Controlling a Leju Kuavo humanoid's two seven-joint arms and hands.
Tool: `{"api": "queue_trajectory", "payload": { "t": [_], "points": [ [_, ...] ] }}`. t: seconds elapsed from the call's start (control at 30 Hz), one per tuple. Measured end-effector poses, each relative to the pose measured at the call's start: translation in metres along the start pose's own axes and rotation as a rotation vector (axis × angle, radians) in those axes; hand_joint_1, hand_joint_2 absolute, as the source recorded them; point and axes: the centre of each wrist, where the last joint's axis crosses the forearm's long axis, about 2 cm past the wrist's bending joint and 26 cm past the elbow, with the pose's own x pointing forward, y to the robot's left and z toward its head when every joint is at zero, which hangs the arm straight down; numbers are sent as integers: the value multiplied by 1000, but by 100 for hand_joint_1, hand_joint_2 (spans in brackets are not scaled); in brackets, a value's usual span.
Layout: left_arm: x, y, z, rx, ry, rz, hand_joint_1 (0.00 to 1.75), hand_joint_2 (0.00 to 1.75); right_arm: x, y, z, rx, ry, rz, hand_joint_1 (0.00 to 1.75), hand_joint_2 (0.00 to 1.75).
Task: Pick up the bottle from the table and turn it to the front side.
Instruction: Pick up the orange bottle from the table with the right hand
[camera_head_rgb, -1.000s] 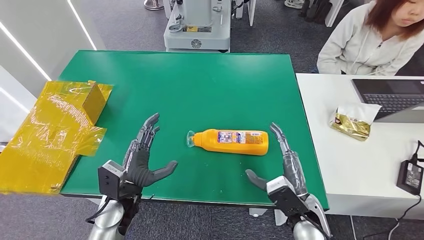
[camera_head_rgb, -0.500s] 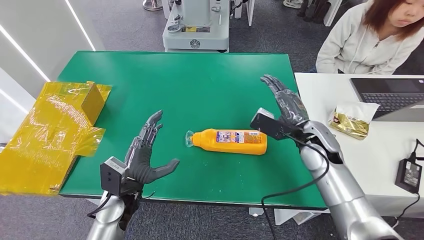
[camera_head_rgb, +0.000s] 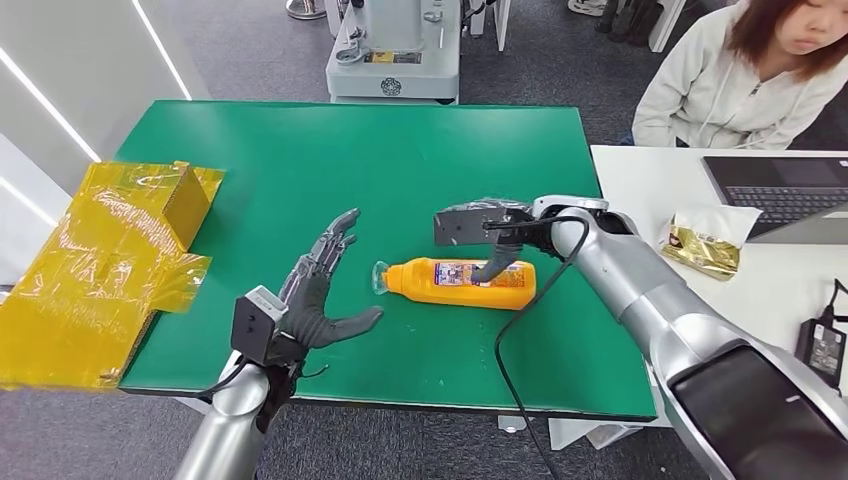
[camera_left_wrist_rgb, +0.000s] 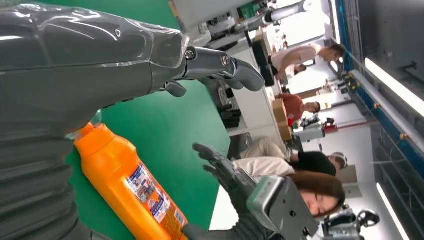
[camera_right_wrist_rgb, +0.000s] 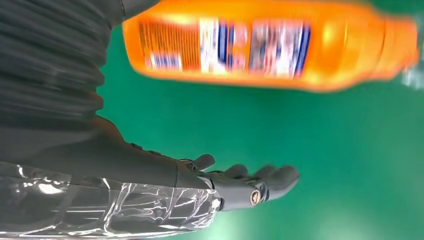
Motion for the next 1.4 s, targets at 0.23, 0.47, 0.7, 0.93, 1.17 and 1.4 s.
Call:
{"api": "queue_trajectory", "payload": {
  "t": [0.23, 0.47, 0.7, 0.93, 1.17, 1.4],
  "points": [
    [2, 2, -13, -8, 4, 11, 0, 175, 24, -5, -9, 142, 34, 33, 0, 175],
    [-1, 4, -13, 26, 13, 16, 0, 175, 28, 2, -17, 168, 44, 80, 0, 175],
    [-3, 5, -10, 52, 21, 13, 0, 175, 24, 20, -27, 187, 88, 189, 0, 175],
    [-8, -2, 5, 71, 45, 8, 0, 175, 20, 35, -34, 212, 120, 268, 0, 175],
    [-9, -5, 16, 98, 63, -86, 0, 175, 17, 41, -36, 209, 146, 364, 0, 175],
    [-12, -5, 28, 128, 82, -141, 0, 175, 21, 46, -38, 174, 159, 467, 0, 175]
  ]
}}
